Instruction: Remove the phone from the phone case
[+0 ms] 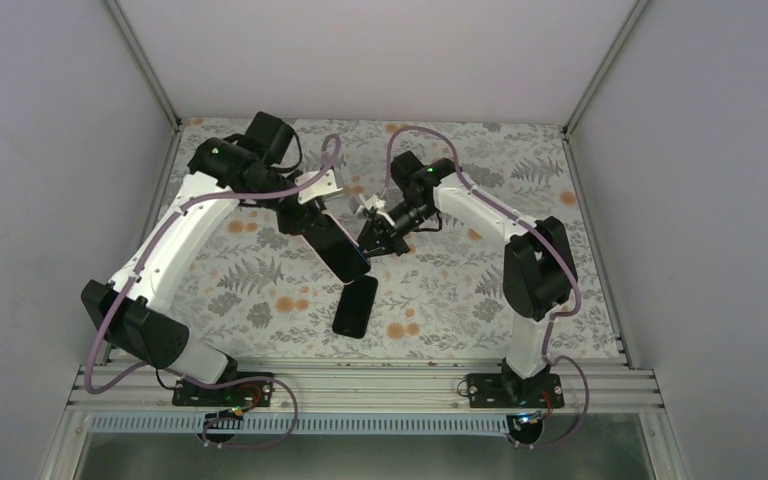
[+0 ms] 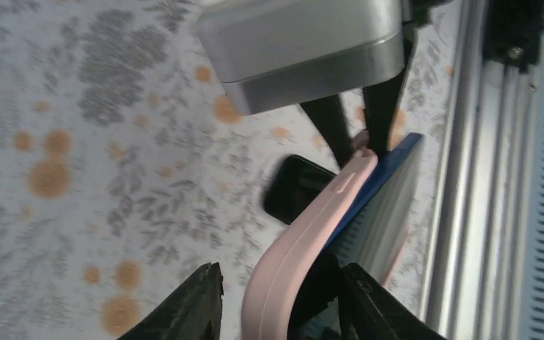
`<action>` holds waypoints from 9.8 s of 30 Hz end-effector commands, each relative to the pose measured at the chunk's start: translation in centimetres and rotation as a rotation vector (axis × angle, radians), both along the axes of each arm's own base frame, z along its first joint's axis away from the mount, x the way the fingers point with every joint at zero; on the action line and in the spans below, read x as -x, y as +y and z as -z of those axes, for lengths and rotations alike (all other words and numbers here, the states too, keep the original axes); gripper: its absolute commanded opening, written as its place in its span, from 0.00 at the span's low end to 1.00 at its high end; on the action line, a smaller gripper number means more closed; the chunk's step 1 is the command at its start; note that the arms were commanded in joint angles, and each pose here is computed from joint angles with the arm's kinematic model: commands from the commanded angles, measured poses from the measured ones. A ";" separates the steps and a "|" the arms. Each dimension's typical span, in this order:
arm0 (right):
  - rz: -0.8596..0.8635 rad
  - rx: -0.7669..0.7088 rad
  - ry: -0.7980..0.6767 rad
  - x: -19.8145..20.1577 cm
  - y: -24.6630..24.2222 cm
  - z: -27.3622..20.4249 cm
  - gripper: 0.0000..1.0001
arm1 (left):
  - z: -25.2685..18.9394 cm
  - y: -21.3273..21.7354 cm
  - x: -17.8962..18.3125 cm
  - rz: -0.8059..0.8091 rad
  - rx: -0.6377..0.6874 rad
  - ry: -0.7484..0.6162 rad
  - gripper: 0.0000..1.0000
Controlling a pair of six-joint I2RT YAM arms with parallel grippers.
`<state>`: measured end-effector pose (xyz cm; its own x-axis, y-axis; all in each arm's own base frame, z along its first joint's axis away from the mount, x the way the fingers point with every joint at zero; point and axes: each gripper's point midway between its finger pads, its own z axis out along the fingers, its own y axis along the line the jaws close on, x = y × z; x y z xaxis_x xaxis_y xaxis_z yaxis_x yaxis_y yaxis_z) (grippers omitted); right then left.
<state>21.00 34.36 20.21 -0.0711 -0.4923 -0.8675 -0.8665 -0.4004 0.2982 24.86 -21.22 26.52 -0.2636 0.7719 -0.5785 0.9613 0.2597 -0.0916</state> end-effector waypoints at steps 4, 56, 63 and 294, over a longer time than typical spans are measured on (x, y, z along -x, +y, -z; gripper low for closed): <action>0.193 -0.061 0.116 -2.5 -1.5 -4.6 0.03 | -4.6 0.9 -7.0 -0.086 0.005 -0.371 0.61; 1.241 -0.145 0.084 -22.3 -7.0 -13.2 0.03 | -5.9 -11.5 -15.4 -0.329 0.198 -0.816 0.77; 1.242 -0.157 0.083 -21.8 -7.2 -13.5 0.03 | -5.4 -11.7 -16.2 -0.347 0.198 -0.813 0.75; 0.557 0.670 -0.845 -0.2 -4.8 16.9 1.00 | 1.0 13.5 -6.8 -0.652 -0.043 -0.684 1.00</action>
